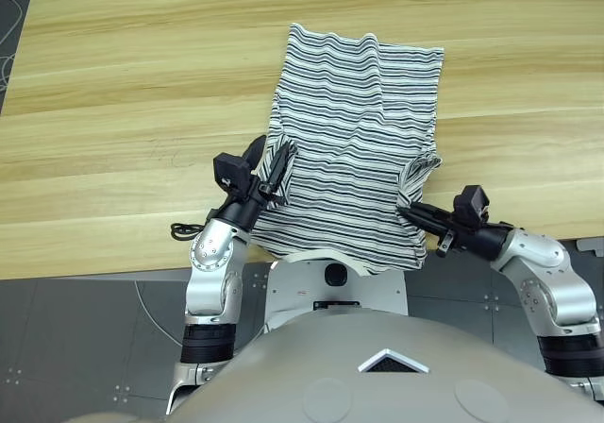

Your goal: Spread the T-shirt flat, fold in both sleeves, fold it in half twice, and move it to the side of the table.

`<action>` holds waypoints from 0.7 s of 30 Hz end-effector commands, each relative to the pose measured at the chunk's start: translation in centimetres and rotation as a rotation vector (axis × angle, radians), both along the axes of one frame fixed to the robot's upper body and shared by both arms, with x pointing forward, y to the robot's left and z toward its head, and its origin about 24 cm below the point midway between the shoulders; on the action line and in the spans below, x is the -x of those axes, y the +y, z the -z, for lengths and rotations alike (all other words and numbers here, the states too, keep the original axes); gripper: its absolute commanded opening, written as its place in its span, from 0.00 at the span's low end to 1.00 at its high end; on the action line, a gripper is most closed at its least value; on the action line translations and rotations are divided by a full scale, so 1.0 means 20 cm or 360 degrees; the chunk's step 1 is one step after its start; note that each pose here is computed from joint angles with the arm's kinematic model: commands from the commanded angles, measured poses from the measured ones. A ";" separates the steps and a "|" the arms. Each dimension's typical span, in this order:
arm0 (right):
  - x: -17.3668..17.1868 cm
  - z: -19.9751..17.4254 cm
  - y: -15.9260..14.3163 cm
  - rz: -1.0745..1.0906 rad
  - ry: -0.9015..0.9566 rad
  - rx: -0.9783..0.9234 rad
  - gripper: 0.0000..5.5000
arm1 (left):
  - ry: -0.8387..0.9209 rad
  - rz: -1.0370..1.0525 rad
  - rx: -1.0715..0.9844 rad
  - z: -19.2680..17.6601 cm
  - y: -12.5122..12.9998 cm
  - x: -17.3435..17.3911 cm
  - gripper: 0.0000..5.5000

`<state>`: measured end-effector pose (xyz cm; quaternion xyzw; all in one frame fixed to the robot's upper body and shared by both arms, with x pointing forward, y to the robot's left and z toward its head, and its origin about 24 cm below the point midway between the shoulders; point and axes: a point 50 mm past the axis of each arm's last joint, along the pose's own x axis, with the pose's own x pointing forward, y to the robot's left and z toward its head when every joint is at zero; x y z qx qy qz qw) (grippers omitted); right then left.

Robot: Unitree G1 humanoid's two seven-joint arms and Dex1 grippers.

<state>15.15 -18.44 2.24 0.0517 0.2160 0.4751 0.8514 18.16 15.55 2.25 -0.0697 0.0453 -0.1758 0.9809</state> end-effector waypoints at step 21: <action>-0.15 -0.18 -0.10 -0.0073 -0.0657 0.0181 0.78 | -0.0594 -0.0045 -0.0773 -0.30 0.27 -0.14 0.39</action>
